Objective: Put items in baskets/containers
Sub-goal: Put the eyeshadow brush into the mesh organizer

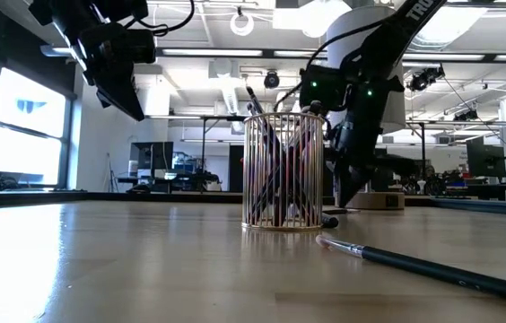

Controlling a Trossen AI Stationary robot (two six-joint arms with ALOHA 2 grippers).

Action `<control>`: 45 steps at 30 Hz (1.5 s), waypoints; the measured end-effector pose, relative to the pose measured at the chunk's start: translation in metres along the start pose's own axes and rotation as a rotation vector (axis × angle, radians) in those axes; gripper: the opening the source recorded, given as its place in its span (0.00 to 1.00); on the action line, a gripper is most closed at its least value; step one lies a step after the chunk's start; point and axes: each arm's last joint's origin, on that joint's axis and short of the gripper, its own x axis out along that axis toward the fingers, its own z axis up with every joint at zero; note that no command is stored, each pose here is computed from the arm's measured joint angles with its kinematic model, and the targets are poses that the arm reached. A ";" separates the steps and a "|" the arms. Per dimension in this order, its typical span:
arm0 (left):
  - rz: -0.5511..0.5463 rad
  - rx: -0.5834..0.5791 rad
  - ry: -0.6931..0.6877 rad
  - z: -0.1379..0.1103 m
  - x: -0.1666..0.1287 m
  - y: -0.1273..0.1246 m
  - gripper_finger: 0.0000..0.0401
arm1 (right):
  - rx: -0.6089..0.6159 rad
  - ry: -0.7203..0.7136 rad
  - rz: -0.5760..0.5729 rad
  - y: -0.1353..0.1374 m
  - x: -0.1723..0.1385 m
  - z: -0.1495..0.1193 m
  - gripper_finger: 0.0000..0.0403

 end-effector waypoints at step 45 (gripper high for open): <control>-0.008 0.000 0.000 0.000 0.000 0.000 0.00 | 0.326 -0.014 -0.113 -0.010 -0.017 -0.013 0.22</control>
